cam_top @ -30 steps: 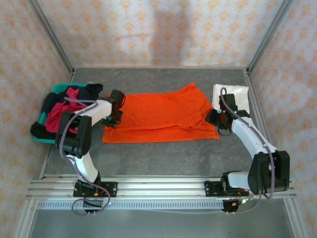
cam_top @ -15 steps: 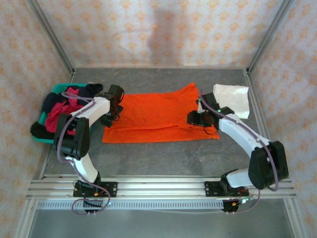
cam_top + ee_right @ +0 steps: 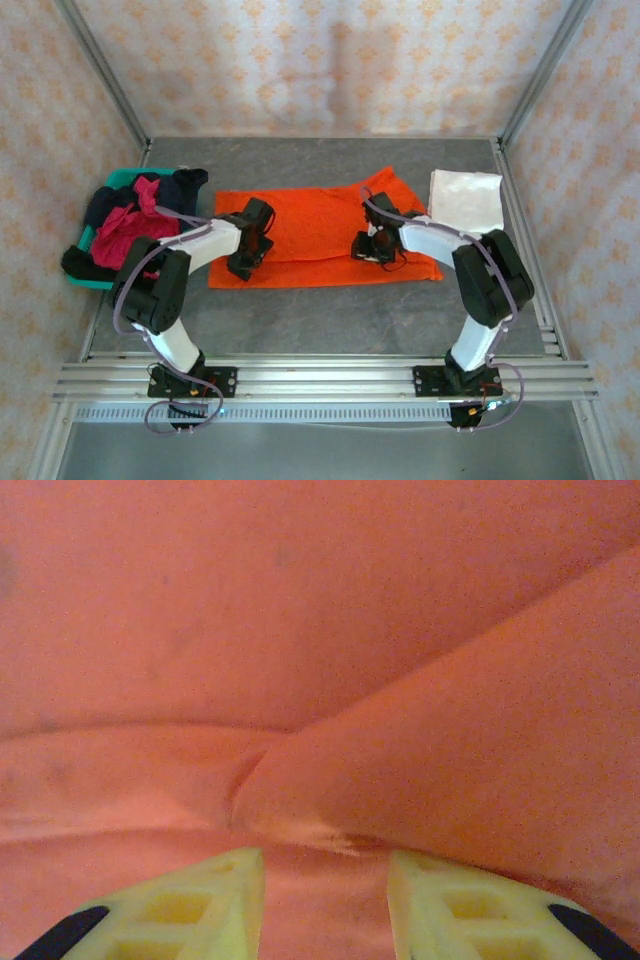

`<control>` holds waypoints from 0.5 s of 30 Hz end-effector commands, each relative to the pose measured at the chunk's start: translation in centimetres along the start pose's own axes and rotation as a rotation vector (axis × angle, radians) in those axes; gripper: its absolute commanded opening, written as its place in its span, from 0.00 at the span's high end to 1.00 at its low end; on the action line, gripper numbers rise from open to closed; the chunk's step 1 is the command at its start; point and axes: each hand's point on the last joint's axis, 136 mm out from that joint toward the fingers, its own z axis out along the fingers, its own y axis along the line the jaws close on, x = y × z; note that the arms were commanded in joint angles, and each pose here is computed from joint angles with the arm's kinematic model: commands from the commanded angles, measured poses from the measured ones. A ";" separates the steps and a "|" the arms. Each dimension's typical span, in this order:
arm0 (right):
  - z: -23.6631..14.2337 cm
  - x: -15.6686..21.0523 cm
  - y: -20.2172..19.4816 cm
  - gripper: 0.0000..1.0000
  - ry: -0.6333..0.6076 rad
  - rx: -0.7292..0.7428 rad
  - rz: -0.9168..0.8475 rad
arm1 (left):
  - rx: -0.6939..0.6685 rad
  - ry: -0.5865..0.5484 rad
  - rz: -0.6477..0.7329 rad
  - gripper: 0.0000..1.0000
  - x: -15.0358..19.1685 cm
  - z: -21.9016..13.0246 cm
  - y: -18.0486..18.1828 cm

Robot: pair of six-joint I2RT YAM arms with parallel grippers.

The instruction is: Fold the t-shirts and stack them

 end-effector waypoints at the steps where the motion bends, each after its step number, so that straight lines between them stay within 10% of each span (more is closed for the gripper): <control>1: -0.3 -2.1 -1.0 0.63 -0.043 0.044 0.033 | 0.039 -0.026 -0.030 0.24 -0.8 -0.1 -1.9; 15: -0.3 -9.4 -3.3 0.62 -0.104 0.070 0.059 | -0.017 -0.089 0.019 0.23 -3.2 -1.7 -1.7</control>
